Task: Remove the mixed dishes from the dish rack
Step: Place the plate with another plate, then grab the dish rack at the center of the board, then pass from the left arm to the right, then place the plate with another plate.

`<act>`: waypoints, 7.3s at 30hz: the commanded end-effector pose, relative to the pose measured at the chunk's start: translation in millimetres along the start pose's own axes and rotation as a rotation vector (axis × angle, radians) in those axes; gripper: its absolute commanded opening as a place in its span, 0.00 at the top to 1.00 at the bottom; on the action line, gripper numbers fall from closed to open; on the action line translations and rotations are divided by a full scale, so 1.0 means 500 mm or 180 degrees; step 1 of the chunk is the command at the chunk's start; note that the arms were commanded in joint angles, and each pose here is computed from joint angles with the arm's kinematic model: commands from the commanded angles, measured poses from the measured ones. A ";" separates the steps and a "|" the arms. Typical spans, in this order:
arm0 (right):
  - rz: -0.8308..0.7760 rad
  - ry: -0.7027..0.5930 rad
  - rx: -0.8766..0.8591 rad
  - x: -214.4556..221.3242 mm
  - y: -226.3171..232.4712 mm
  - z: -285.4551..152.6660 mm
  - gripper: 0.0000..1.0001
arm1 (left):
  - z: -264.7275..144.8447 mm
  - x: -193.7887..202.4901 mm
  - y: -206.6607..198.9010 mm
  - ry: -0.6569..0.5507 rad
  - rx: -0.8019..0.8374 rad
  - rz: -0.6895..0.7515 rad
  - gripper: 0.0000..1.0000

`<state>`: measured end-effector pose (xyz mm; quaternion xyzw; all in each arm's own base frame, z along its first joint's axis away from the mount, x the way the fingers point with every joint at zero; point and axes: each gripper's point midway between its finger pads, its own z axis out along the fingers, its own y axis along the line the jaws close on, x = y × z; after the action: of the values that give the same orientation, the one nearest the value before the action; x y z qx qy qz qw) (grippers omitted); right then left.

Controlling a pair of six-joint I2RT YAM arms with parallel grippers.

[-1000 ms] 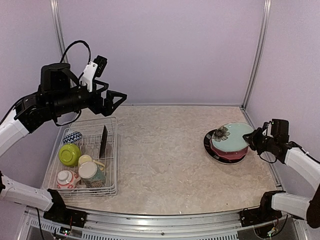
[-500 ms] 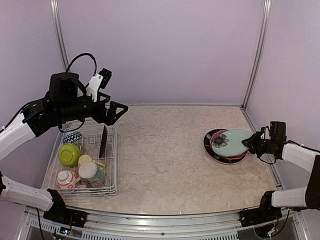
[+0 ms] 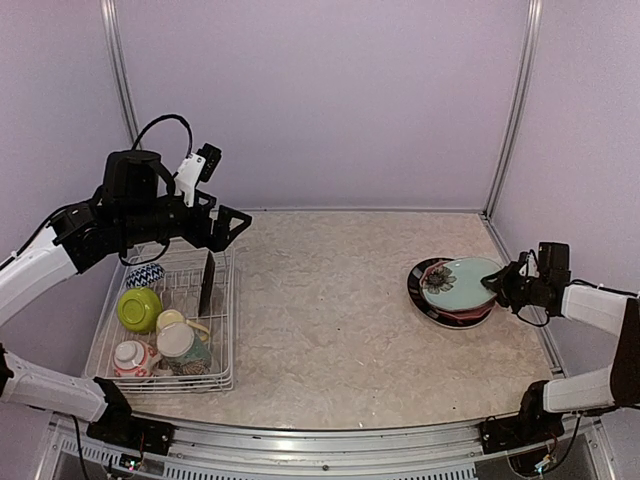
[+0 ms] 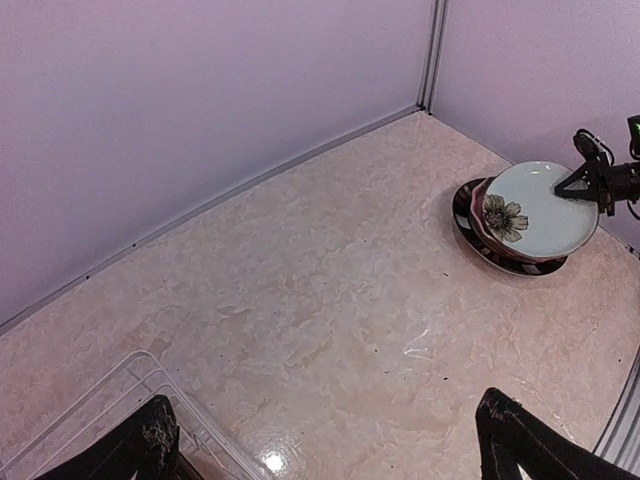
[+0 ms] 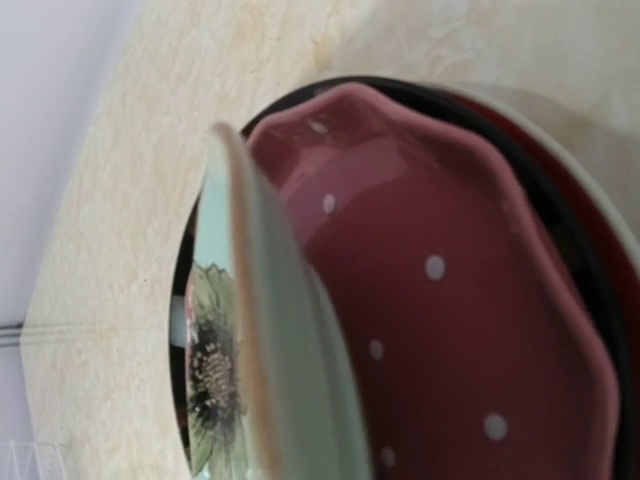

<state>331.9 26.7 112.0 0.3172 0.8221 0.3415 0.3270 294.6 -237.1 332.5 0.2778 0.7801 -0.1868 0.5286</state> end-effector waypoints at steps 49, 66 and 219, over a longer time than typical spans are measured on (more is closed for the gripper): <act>-0.1309 0.0097 0.0890 0.032 0.074 -0.044 0.12 | 0.004 0.151 0.198 0.0875 -0.1161 -0.1526 0.02; -0.1695 -0.0657 0.1747 -0.048 0.052 -0.151 0.00 | 0.088 0.332 0.220 0.1739 -0.0988 -0.2426 0.32; -0.0652 -0.0538 -0.0057 0.023 0.238 -0.051 1.00 | -0.006 -0.013 0.089 -0.0331 -0.1023 0.0071 0.01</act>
<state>354.3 143.3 214.9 0.2090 0.8285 0.3282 0.4028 309.6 -228.5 334.0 0.2725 0.7411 -0.0539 0.6112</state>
